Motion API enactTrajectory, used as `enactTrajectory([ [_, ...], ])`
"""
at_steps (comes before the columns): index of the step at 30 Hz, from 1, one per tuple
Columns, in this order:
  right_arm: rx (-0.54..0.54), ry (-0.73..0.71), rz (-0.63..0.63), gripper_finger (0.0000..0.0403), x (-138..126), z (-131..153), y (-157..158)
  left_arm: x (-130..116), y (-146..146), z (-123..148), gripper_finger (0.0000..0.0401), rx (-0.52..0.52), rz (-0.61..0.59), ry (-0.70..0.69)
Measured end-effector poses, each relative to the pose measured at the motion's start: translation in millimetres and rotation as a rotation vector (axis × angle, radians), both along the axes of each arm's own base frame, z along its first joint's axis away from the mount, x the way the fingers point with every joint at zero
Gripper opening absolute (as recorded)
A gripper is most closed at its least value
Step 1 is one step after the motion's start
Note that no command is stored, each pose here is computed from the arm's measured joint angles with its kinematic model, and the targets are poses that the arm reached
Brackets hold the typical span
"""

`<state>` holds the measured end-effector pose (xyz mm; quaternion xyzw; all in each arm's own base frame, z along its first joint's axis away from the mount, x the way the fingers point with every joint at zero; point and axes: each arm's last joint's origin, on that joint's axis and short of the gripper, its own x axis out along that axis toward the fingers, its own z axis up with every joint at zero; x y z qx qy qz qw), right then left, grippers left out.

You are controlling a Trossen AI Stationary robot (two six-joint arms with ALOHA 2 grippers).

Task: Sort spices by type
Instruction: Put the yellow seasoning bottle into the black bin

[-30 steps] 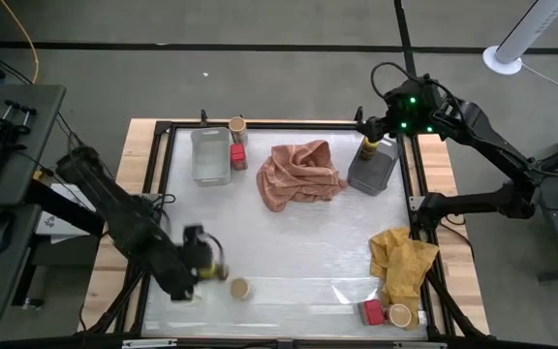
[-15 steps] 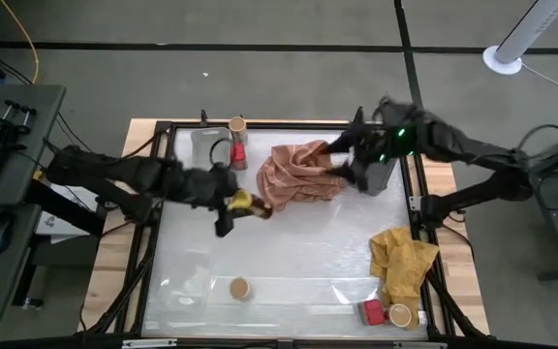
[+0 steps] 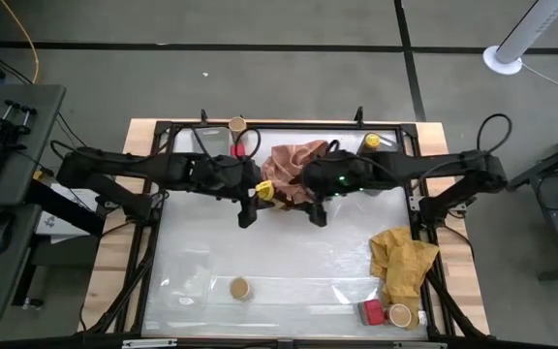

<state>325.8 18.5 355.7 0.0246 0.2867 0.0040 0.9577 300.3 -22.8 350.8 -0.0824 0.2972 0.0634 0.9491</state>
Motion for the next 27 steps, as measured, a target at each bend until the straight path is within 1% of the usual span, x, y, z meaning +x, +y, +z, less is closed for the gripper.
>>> enactTrajectory([
  [4, -0.002, -0.02, 0.023, 0.0309, 14.0, -8.4, 1.4, 6.5, -0.6, -3.6, 0.02, 0.021, -0.012, -0.006],
  [8, -0.003, 0.016, 0.024, 0.0309, 22.9, -20.4, 1.9, 9.1, -0.8, -3.5, 0.0201, 0.034, -0.019, -0.021],
  [13, 0.003, 0.027, 0.02, 0.0308, 27.4, -25.7, 2.1, 10.0, -0.8, -3.3, 0.0201, 0.037, -0.019, -0.028],
  [15, 0.003, 0.03, 0.021, 0.0301, 28.0, -26.7, 2.3, 9.9, -0.8, -3.4, 0.0201, 0.037, -0.019, -0.027],
  [18, 0.003, 0.027, 0.02, 0.0271, 28.1, -26.4, 2.3, 10.0, -0.8, -3.3, 0.0201, 0.037, -0.019, -0.028],
  [23, 0.0, 0.027, 0.02, 0.0187, 28.1, -26.4, 2.3, 10.2, -1.0, -3.0, 0.0202, 0.032, -0.023, -0.031],
  [24, 0.0, 0.027, 0.022, 0.0178, 28.1, -26.4, 2.3, 10.2, -1.1, -2.9, 0.0203, 0.032, -0.026, -0.032],
  [27, 0.004, 0.028, 0.025, 0.0177, 28.0, -26.4, 2.5, 10.5, -1.5, -2.7, 0.0208, 0.029, -0.031, -0.036],
])
